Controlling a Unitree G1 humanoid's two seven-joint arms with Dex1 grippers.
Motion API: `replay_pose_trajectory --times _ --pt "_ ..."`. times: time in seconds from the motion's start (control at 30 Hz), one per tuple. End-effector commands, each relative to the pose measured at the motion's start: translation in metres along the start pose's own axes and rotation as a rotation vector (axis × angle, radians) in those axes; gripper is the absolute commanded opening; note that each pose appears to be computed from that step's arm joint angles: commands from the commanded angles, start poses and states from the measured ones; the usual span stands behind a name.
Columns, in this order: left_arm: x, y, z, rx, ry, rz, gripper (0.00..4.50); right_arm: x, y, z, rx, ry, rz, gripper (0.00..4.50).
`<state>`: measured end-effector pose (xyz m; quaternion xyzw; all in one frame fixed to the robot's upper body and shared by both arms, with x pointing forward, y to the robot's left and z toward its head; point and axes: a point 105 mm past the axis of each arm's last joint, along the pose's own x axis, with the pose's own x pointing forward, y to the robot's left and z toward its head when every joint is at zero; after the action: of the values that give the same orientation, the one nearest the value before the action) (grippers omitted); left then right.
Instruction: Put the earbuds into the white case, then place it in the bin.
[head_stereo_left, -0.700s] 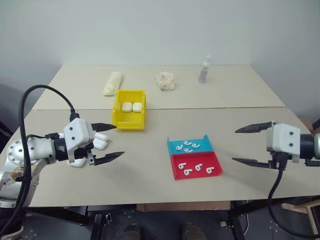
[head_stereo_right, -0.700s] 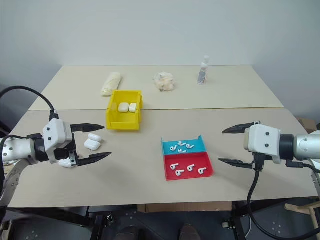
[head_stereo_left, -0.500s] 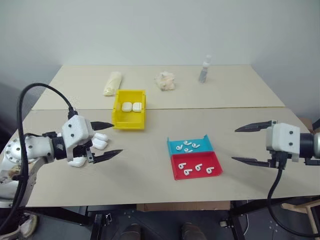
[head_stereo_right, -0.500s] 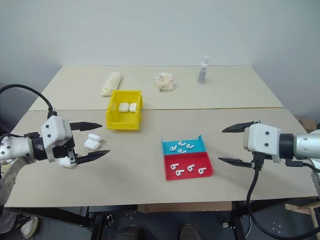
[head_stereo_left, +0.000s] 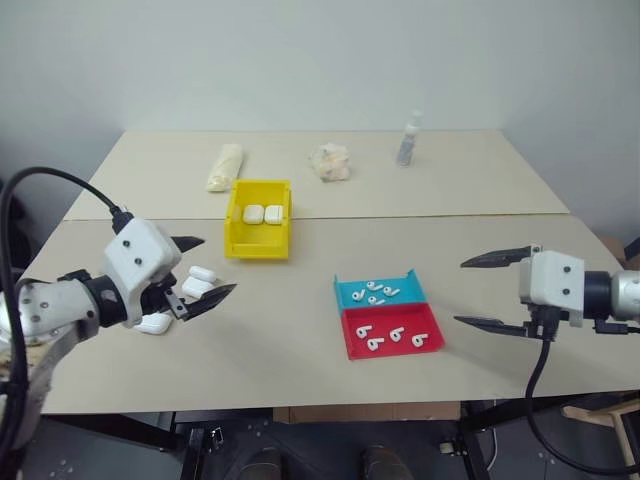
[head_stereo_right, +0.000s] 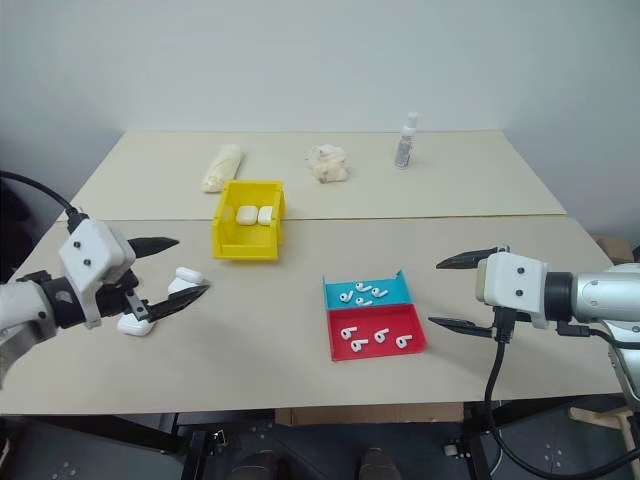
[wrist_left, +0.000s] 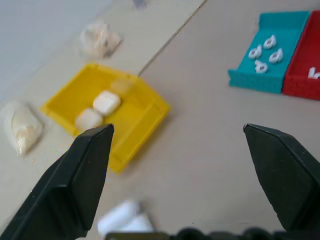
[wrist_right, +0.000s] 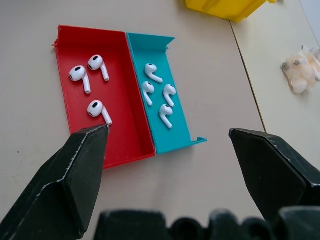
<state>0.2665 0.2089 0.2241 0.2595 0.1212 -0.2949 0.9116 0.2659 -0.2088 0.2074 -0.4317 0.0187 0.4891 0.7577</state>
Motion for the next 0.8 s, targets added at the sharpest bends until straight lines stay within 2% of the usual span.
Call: replay_pose_trajectory --times 0.03,0.17,0.37,0.8 --pt "-0.010 0.009 -0.004 -0.191 0.227 0.052 4.50 0.000 0.002 0.012 -0.018 -0.032 -0.012 4.48" --pt "-0.016 0.023 -0.018 -0.230 0.427 0.104 4.50 0.006 0.010 0.009 0.009 -0.027 -0.013 4.48" --pt "-0.031 0.039 -0.041 -0.325 0.596 0.183 4.50 0.012 0.012 0.012 0.032 -0.043 -0.018 4.48" --pt "-0.004 0.050 -0.082 -0.591 0.686 0.210 4.50 0.010 0.012 0.011 0.053 -0.021 -0.019 4.48"
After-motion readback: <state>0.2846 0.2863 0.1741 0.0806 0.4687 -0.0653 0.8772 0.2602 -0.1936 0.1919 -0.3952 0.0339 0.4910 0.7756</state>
